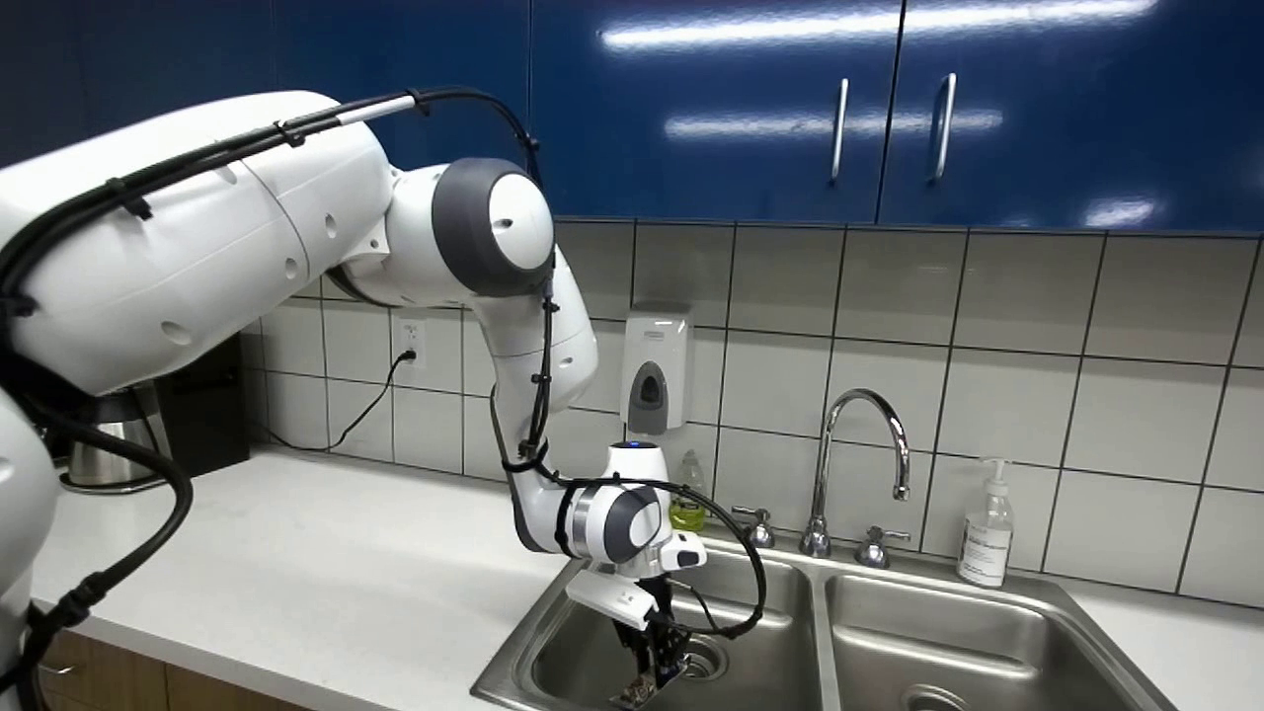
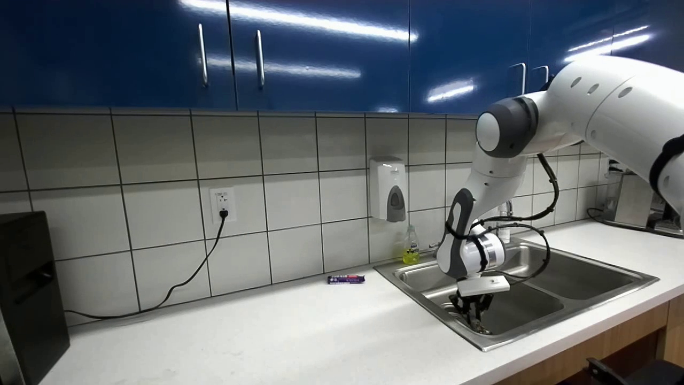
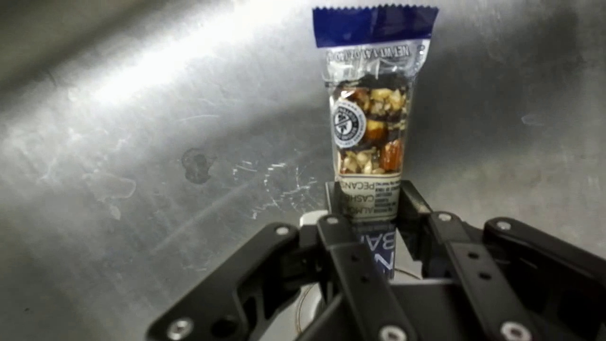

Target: Put one sachet in the sink on the left.

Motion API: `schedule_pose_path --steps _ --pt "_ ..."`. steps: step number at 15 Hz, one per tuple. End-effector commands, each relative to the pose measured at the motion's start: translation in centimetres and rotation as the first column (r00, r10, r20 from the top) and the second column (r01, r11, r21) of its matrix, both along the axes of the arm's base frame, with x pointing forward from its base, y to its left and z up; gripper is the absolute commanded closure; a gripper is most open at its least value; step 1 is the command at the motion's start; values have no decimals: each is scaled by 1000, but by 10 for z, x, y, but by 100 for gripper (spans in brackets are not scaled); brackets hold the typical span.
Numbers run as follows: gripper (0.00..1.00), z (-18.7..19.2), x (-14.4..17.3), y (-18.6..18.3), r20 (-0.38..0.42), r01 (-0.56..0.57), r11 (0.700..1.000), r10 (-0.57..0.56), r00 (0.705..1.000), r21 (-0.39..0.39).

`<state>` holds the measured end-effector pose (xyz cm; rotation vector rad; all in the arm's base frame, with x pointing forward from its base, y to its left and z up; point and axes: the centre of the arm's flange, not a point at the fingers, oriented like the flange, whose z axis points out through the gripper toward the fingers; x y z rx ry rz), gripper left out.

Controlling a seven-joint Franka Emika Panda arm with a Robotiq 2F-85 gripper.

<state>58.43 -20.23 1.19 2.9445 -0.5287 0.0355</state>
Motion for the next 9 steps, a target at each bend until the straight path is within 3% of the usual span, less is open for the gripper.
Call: schedule_pose_path --steps 1,2,3,4,6,9 --pt "92 -12 9 -3 -25 -23 1000 24 999 18" --pt "92 -15 8 -2 -29 -26 1000 26 999 17" --pt "80 -17 7 -2 -32 -24 1000 25 999 11" --pt "44 -18 7 -1 -31 -23 1000 24 999 12" --pt "38 -13 4 0 -30 -22 1000 22 999 5" --pt "15 13 -2 4 -12 -23 1000 23 1000 -7"
